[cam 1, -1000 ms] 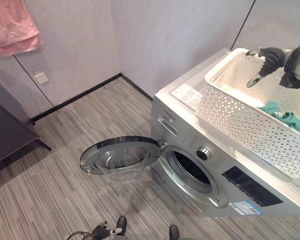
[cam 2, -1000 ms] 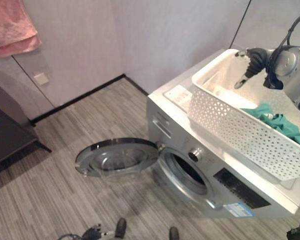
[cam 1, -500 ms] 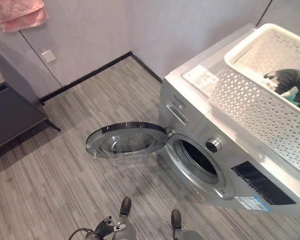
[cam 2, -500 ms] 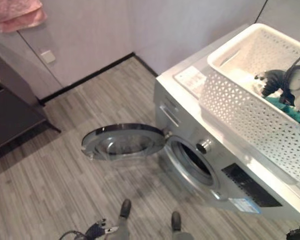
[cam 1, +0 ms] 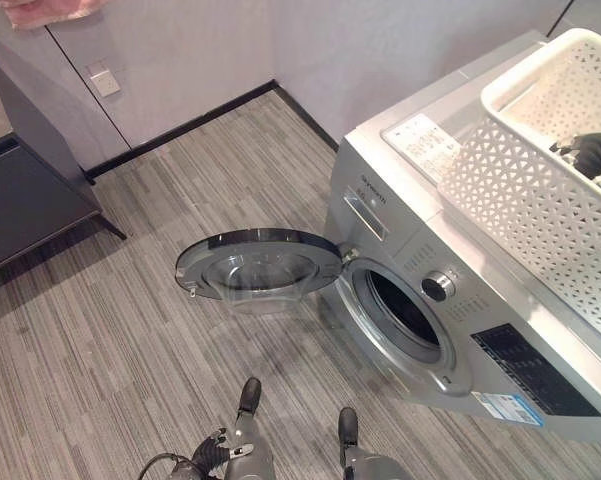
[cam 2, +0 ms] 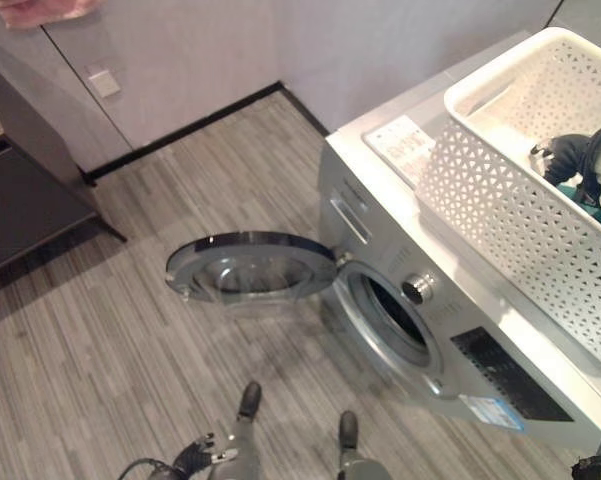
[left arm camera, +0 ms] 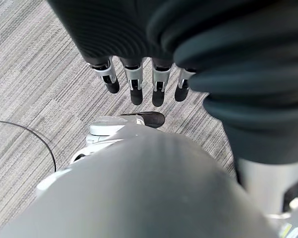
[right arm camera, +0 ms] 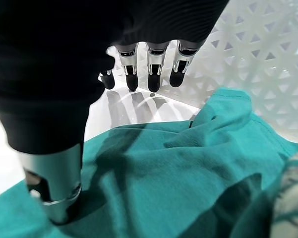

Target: Grab the laundry basket,head to the washer,open it,put in the laundry and shut it.

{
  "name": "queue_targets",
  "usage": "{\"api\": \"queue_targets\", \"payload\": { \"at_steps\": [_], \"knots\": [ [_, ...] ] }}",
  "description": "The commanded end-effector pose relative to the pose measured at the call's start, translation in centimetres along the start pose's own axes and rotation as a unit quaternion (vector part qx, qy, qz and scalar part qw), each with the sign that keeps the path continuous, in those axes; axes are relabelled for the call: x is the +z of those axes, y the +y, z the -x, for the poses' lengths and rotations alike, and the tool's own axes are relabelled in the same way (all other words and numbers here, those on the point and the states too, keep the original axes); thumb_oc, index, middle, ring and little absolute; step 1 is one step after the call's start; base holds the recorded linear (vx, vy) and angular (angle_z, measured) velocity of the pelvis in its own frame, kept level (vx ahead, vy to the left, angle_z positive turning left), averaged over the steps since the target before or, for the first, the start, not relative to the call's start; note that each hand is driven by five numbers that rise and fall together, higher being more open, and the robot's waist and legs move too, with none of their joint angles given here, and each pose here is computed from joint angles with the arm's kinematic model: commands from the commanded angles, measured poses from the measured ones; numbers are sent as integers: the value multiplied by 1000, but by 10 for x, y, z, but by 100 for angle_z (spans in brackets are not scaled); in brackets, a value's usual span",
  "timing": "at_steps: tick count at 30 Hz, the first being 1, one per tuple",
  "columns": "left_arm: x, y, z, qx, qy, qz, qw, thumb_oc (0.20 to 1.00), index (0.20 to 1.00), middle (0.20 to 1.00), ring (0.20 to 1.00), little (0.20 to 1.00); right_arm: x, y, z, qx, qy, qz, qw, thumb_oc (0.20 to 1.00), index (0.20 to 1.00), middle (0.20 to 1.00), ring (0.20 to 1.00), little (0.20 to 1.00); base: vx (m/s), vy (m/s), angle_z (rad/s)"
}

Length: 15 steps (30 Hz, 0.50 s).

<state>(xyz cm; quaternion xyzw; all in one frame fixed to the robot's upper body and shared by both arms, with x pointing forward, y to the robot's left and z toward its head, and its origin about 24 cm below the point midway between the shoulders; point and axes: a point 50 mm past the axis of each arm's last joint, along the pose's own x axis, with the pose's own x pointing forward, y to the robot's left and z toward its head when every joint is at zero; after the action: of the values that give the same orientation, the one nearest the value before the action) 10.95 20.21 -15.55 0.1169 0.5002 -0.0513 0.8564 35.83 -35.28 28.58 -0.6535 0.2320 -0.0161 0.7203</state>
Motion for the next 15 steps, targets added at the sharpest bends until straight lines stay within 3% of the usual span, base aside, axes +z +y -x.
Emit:
{"api": "queue_targets", "payload": {
  "at_steps": [1, 6, 10, 12, 13, 14, 15],
  "knots": [
    [14, 20, -4, 16, -7, -43, 999, 1000, 1000, 1000, 1000, 1000, 5, -22, 11, -24, -12, 5, 1000, 200, 200, 200, 200, 200, 0, 0, 0],
    [18, 17, -6, 15, -9, -53, 998, 1000, 1000, 1000, 1000, 1000, 12, -39, 22, -64, -51, -17, 996, 200, 200, 200, 200, 200, 9, 32, 1],
    [16, 19, -7, 23, 4, -53, 998, 1000, 1000, 1000, 1000, 1000, 11, -65, 39, -150, -105, -94, 979, 200, 200, 200, 200, 200, 25, 50, 1],
    [14, 21, -7, 25, 8, -56, 998, 1000, 1000, 1000, 1000, 1000, 0, -78, 50, -198, -120, -142, 963, 200, 200, 200, 200, 200, 48, 47, -2],
    [12, 23, -6, 29, 14, -57, 998, 1000, 1000, 1000, 1000, 1000, -12, -94, 65, -257, -138, -200, 936, 200, 200, 200, 200, 200, 43, 42, -3],
    [12, 23, -6, 29, 14, -58, 998, 1000, 1000, 1000, 1000, 1000, -13, -94, 65, -257, -138, -200, 935, 200, 200, 200, 200, 200, 39, 56, -1],
    [10, 25, -6, 35, 20, -61, 997, 1000, 1000, 1000, 1000, 1000, -24, -107, 80, -328, -154, -250, 898, 200, 200, 200, 200, 200, 45, 24, -6]
  ]
}}
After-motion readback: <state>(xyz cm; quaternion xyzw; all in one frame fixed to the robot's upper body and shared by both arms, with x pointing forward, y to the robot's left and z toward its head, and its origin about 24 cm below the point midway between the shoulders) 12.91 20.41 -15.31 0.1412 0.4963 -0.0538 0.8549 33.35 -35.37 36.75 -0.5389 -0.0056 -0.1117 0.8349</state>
